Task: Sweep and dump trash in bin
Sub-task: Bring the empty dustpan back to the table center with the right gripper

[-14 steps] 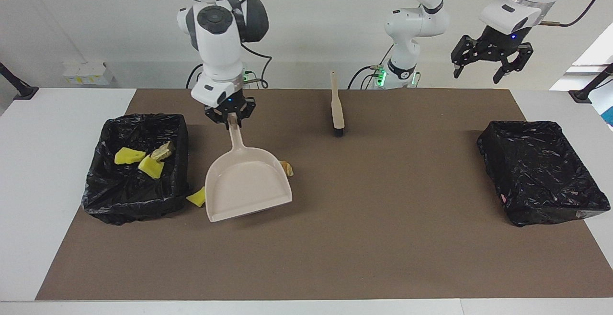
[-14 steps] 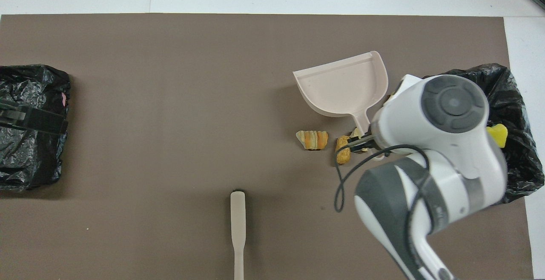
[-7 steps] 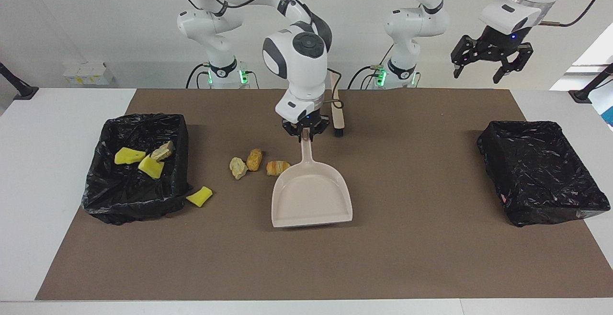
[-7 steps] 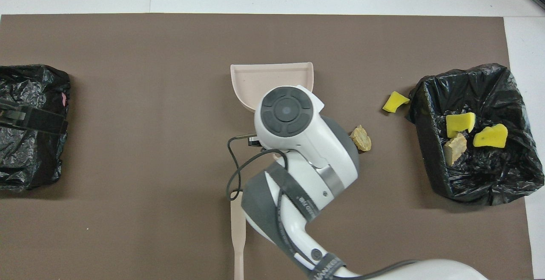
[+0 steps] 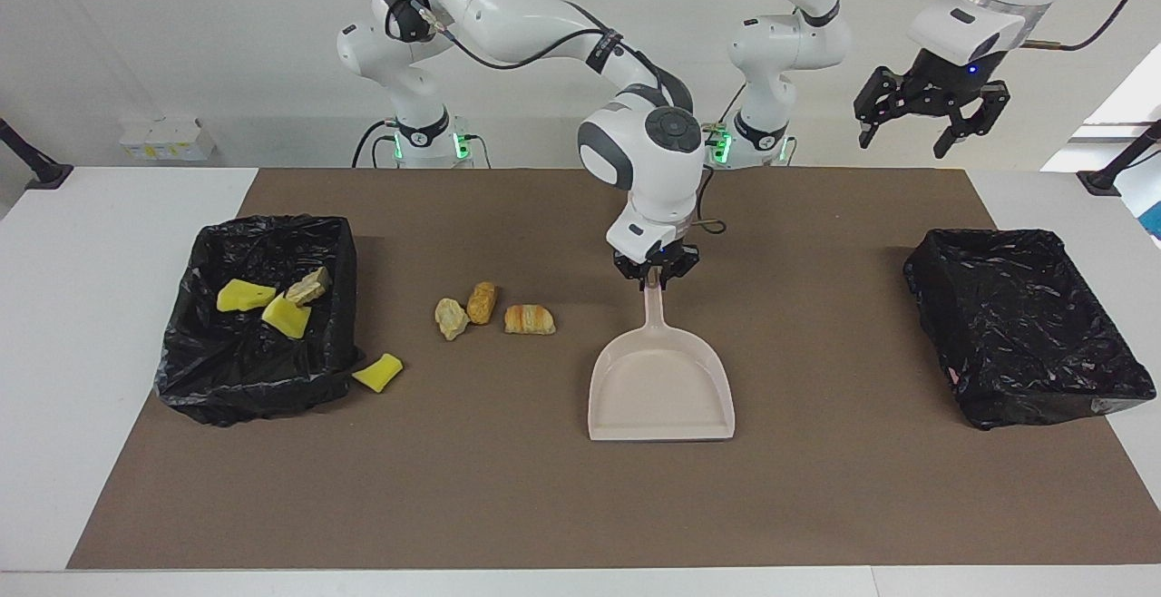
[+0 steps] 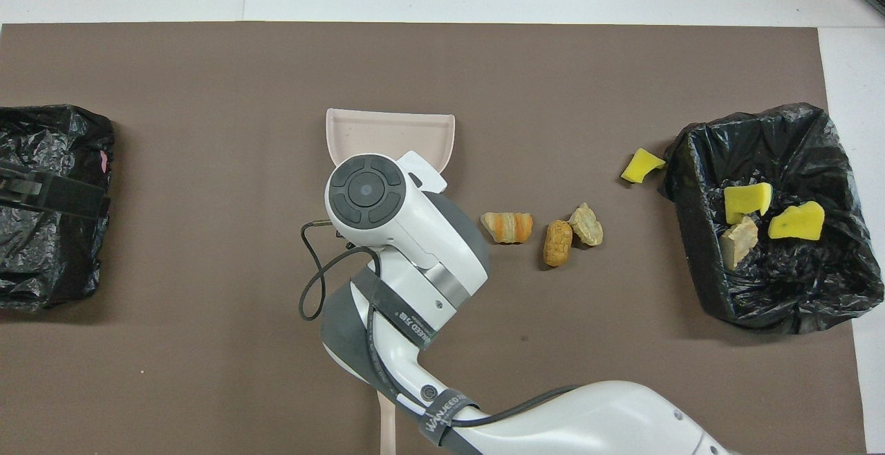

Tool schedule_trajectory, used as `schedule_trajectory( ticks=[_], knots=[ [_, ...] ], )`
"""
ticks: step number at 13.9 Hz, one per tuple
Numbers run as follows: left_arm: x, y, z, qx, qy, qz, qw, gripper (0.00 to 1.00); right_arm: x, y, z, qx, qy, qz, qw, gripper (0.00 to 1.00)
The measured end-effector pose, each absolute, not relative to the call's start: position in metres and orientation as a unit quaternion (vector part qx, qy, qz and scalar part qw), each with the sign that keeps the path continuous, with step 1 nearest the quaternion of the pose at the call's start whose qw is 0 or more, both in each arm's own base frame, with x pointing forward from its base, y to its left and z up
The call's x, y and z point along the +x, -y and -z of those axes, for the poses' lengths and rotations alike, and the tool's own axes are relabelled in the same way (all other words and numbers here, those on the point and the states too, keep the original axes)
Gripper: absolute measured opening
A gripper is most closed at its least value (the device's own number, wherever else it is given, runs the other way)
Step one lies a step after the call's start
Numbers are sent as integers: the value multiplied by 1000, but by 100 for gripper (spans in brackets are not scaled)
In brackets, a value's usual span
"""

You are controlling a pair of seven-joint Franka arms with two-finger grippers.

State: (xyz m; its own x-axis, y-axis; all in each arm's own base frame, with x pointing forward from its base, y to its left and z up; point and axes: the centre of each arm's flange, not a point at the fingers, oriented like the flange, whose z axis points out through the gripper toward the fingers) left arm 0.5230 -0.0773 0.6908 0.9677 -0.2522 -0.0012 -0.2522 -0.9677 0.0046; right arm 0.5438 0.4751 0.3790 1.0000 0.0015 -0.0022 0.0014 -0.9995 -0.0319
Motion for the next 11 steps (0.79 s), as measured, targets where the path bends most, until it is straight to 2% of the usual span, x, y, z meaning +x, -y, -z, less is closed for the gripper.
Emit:
schedule_trajectory(
  ticks=[1,2,6,7,11],
  knots=[
    [523,77,-691,992,127,1,2,100,545,-475,-381,-1000,4,6,12,38],
    [523,77,-691,992,127,1,2,100,547,-475,-385,-1000,5,12,10,47],
    [524,78,-690,992,127,-1,2,100,540,-472,-401,-1000,4,17,9,94],
    [525,78,-690,992,127,-6,2,100,531,-472,-404,-1000,0,15,6,100],
    [532,79,-683,992,128,-19,3,100,461,-489,-414,-1000,1,6,-12,100]
  ],
)
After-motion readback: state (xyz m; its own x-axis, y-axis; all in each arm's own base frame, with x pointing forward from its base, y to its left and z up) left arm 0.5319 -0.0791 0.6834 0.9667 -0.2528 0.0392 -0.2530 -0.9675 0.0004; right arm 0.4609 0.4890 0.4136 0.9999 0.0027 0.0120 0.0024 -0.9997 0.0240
